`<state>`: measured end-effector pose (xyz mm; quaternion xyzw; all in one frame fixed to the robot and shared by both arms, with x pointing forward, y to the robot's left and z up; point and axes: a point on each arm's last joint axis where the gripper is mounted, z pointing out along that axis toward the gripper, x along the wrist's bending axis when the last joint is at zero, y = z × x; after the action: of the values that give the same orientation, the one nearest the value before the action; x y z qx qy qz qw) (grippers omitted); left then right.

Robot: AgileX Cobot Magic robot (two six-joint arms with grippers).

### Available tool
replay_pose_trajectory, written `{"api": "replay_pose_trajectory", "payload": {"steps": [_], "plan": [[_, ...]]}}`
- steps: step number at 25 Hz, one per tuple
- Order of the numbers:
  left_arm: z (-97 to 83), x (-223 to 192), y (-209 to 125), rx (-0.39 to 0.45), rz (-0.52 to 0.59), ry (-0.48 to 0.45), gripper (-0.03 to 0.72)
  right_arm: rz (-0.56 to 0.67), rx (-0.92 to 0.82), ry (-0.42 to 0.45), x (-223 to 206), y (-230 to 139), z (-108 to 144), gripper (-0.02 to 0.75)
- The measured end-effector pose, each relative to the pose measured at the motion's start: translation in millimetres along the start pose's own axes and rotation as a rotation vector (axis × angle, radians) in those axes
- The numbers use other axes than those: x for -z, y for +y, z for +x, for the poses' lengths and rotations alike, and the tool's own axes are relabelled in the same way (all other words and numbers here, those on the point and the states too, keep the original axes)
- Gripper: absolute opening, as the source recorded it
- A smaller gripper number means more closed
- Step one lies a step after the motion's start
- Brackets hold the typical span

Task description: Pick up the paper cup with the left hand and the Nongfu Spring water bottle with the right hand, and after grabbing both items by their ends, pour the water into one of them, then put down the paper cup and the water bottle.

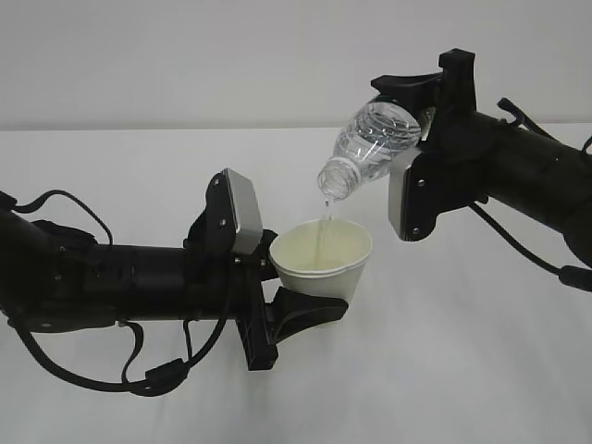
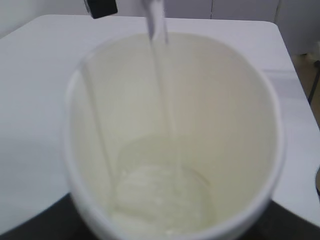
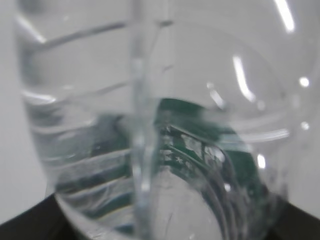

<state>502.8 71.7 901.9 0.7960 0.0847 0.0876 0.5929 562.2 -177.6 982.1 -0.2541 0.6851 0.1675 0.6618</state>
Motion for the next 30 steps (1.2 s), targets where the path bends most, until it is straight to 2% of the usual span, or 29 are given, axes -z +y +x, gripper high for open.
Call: {"api": "replay_pose_trajectory", "payload": {"steps": [30], "plan": [[-1.6,0.0,-0.8,-0.001,0.009,-0.018,0.389,-0.003,0.003,-0.019,0.0,0.3,-1.8,0.470]]}}
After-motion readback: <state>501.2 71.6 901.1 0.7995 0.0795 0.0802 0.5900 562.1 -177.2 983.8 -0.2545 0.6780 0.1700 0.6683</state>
